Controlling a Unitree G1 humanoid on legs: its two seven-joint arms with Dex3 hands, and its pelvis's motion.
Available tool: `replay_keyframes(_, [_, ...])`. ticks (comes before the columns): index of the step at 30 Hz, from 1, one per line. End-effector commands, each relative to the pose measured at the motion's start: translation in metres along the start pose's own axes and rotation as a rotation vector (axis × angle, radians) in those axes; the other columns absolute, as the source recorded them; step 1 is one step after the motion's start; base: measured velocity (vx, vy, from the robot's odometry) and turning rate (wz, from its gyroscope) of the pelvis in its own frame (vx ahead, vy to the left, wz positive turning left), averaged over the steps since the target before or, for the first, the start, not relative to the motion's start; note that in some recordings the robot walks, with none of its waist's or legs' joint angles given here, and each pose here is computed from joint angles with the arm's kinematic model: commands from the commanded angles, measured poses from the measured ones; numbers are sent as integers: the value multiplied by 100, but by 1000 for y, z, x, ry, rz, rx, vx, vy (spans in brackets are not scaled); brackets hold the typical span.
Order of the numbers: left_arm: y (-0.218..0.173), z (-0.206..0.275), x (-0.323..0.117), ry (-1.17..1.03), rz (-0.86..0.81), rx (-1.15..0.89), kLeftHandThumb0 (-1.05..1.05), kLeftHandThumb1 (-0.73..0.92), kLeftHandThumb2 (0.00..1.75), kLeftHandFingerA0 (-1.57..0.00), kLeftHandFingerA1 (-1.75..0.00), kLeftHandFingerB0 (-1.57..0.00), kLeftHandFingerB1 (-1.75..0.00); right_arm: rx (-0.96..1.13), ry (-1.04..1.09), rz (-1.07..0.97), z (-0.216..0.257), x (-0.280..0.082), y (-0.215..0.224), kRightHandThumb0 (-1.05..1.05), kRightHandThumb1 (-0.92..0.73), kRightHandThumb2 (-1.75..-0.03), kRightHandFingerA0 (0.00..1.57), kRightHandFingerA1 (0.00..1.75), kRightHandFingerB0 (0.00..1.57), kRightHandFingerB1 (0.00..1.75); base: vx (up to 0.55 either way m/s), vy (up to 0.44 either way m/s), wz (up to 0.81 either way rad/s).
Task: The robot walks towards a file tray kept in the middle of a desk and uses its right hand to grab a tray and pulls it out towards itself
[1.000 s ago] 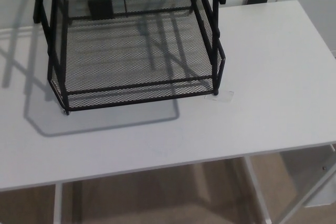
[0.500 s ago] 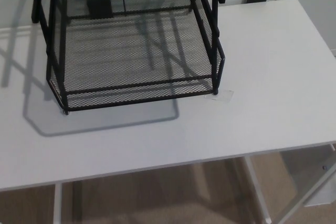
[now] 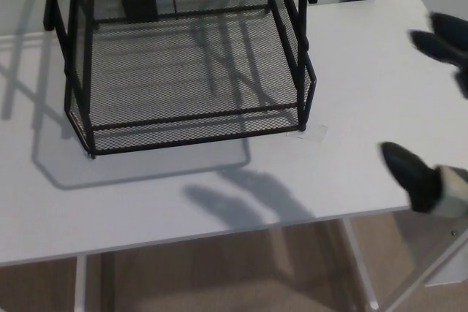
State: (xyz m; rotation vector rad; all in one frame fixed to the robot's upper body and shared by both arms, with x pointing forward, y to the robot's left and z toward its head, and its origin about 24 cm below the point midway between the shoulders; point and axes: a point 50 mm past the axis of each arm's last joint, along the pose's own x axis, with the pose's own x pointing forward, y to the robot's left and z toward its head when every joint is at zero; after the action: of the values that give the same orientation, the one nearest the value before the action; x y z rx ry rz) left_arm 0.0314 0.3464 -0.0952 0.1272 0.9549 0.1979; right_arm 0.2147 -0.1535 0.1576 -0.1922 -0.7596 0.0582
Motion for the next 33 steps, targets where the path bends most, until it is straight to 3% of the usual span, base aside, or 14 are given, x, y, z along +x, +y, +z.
replay_keyframes(1, [3,18,0,-62,-21,172,-16,59,57,-43,-44,-38,-39,-705,-184,549,32,63,119,-80,-44,-55,29,69,37,55,0,0,0])
replay_keyframes(2, [3,19,0,-65,-19,179,-16,59,57,-43,-44,-39,-40,-723,-168,557,27,63,121,-81,-34,-74,30,67,34,56,0,0,0])
replay_keyframes(3, [3,19,1,-64,-20,182,-16,59,57,-43,-44,-39,-39,-734,-152,565,23,64,122,-80,-42,-54,29,66,38,51,0,0,0])
replay_keyframes(4, [3,20,1,-67,-21,185,-16,59,57,-44,-44,-39,-39,-763,-134,574,17,64,125,-83,-42,-54,27,66,37,51,0,0,0])
replay_keyframes(5, [3,20,1,-67,-21,189,-16,59,57,-44,-44,-40,-40,-784,-121,583,14,64,127,-82,-34,-75,25,66,34,53,0,0,0])
replay_keyframes(6, [3,20,1,-69,-19,195,-24,56,63,-43,-47,-39,-43,-805,-105,594,10,64,128,-85,-41,-55,22,67,36,49,0,0,0])
replay_keyframes(16, [1,24,-1,-81,-35,230,-18,59,57,-44,-44,-40,-39,-978,6,666,-19,71,143,-84,-38,-53,22,59,33,45,0,0,0])
replay_keyframes(21, [0,26,2,-82,-34,248,-26,55,64,-43,-47,-39,-43,-1054,84,694,-27,76,149,-84,-37,-53,10,61,24,45,0,0,0])
replay_keyframes(23, [0,26,3,-78,-35,246,-18,58,56,-45,-44,-40,-39,-1078,119,714,-29,73,153,-84,-35,-53,2,64,19,47,0,0,0])
replay_keyframes(24, [0,27,3,-80,-39,248,-24,55,63,-43,-47,-39,-43,-1084,129,716,-30,71,154,-87,-29,-62,2,63,19,48,0,0,0])
replay_keyframes(25, [-1,26,3,-77,-45,246,-25,54,63,-43,-47,-39,-43,-1091,144,729,-32,68,156,-84,-33,-53,0,64,18,47,0,0,0])
replay_keyframes(28, [-1,27,3,-77,-50,255,-16,57,56,-44,-43,-40,-39,-1118,170,742,-33,61,160,-86,-28,-61,0,61,16,48,0,0,0])
replay_keyframes(29, [-1,28,2,-82,-55,264,-16,57,56,-43,-43,-40,-39,-1126,179,745,-35,58,160,-82,-32,-52,0,63,15,48,0,0,0])
replay_keyframes(33, [-2,30,3,-86,-62,266,-17,56,55,-44,-43,-40,-38,-1118,203,746,-37,46,162,-80,-29,-53,0,61,14,50,0,0,0])
